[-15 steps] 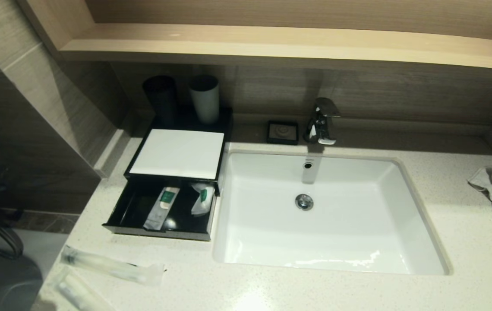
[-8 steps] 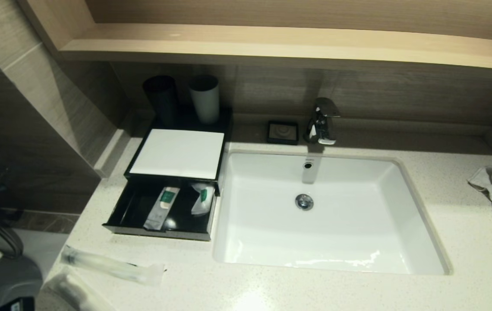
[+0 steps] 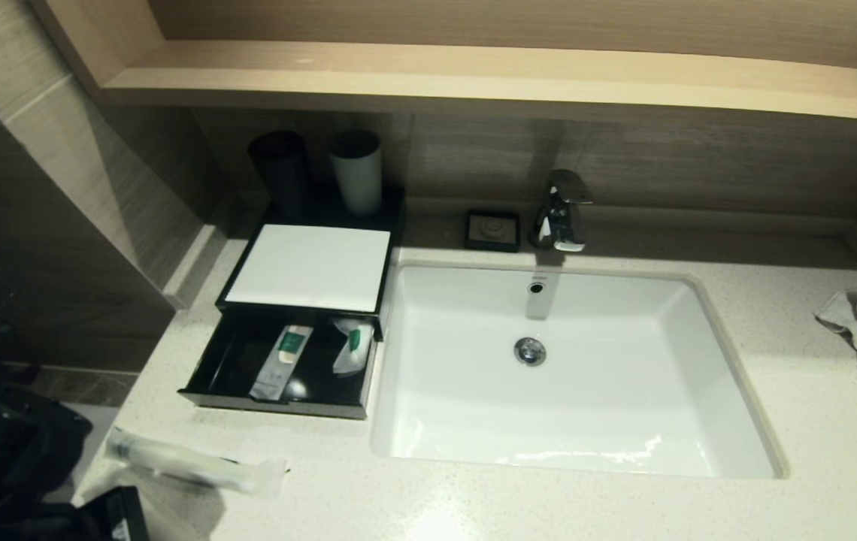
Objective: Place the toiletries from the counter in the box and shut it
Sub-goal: Pick up the bathroom toiletry
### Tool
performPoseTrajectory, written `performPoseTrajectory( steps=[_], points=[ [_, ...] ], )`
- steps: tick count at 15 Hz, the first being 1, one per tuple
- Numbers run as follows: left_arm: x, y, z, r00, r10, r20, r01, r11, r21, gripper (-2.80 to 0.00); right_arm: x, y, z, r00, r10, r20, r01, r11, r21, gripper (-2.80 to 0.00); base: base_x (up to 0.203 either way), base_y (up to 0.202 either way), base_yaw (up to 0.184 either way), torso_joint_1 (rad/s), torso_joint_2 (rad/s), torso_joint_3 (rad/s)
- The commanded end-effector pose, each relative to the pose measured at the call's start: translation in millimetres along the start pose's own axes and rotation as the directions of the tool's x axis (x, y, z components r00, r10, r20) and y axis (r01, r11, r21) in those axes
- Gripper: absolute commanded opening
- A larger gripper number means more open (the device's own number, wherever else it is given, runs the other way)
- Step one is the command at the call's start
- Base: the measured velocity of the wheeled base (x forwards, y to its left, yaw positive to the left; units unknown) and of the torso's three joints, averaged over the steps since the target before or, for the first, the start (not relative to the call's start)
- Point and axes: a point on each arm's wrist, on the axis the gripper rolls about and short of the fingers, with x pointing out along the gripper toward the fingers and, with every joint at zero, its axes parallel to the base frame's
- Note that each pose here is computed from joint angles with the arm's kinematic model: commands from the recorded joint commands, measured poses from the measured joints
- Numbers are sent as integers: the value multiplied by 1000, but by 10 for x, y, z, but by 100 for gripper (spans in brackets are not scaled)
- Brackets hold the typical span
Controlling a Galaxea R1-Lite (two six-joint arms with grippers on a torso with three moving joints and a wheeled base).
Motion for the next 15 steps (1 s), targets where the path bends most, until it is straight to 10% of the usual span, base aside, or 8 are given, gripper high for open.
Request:
performPoseTrajectory(
  steps=[1, 15],
  points=[
    [34, -2, -17, 999, 31, -10, -31, 999, -16, -280, 0, 0, 0, 1000, 0, 0, 0, 1000, 0, -280, 0, 0, 0, 0, 0, 0],
    [4, -86, -155, 996, 44, -82, -58, 984, -171, -280, 0, 0, 0, 1000, 0, 0, 0, 1000, 0, -280, 0, 0, 0, 0, 0, 0]
  ],
)
